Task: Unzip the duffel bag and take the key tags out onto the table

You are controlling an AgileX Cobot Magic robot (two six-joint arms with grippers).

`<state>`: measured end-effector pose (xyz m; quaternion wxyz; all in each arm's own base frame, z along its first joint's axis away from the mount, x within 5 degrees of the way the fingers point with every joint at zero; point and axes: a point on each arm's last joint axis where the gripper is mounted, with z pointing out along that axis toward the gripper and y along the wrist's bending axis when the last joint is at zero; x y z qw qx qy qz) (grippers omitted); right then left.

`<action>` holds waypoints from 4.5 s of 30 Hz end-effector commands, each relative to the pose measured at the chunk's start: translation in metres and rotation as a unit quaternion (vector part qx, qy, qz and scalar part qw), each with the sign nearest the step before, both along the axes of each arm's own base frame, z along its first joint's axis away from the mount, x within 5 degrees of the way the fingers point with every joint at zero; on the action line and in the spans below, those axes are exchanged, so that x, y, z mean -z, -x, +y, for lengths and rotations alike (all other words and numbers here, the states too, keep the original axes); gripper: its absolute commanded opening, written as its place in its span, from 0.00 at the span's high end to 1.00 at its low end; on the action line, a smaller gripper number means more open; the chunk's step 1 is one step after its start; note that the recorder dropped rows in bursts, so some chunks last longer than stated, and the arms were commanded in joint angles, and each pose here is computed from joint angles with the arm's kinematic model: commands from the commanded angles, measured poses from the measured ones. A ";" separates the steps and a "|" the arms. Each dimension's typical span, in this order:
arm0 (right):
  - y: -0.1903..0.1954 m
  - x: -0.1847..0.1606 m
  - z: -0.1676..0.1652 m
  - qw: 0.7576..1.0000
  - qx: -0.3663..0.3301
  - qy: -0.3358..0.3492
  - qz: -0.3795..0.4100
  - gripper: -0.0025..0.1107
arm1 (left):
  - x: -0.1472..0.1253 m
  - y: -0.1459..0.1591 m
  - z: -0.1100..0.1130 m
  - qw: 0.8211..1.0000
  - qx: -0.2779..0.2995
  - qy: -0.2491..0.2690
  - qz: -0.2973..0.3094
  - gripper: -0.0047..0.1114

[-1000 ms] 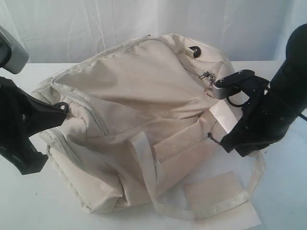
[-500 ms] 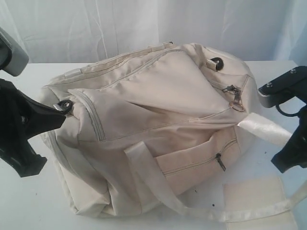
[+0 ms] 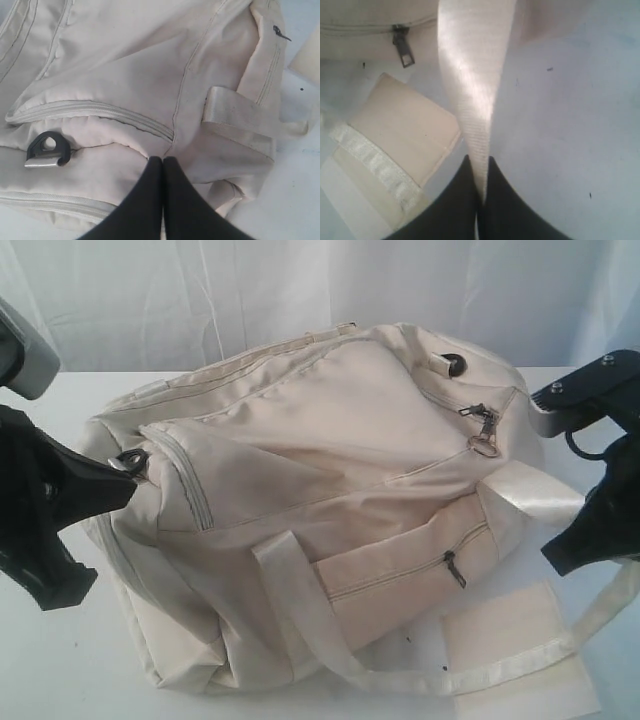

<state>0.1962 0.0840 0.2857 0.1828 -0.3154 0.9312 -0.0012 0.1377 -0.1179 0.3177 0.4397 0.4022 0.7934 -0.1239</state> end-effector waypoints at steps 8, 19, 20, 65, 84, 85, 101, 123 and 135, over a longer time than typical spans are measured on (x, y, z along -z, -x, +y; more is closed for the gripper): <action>-0.025 0.023 0.016 0.997 -0.076 0.005 -0.015 0.62 | -0.003 0.002 0.000 1.000 0.009 0.000 -0.006 0.96; -0.010 -0.002 0.067 0.893 -0.424 -0.072 -0.133 0.47 | -0.003 0.002 0.000 1.000 0.009 0.002 -0.007 0.96; -0.009 -0.002 0.071 0.876 -0.456 -0.064 -0.145 0.47 | -0.003 0.002 0.000 1.000 0.009 0.002 -0.007 0.96; 0.009 0.099 0.080 0.784 -0.584 -0.004 0.210 0.98 | -0.003 0.002 0.000 1.000 0.009 0.001 -0.007 0.96; 0.035 0.091 0.074 0.824 -0.503 0.025 0.260 0.98 | -0.003 0.002 0.000 1.000 0.009 0.001 -0.006 0.96; 0.035 0.091 0.074 0.837 -0.478 0.025 0.266 0.98 | -0.003 0.002 0.000 1.000 0.009 0.000 -0.005 0.96; 0.028 0.089 0.082 0.892 -0.378 0.001 0.248 0.54 | -0.003 0.002 0.000 1.000 0.009 0.000 -0.005 0.96; -0.017 0.014 0.105 0.965 -0.207 -0.004 0.161 0.45 | -0.003 0.002 0.000 1.000 0.009 0.001 -0.006 0.96; -0.018 -0.039 0.087 0.996 -0.081 -0.040 0.028 0.83 | -0.003 0.002 0.000 1.000 0.015 -0.004 -0.014 0.96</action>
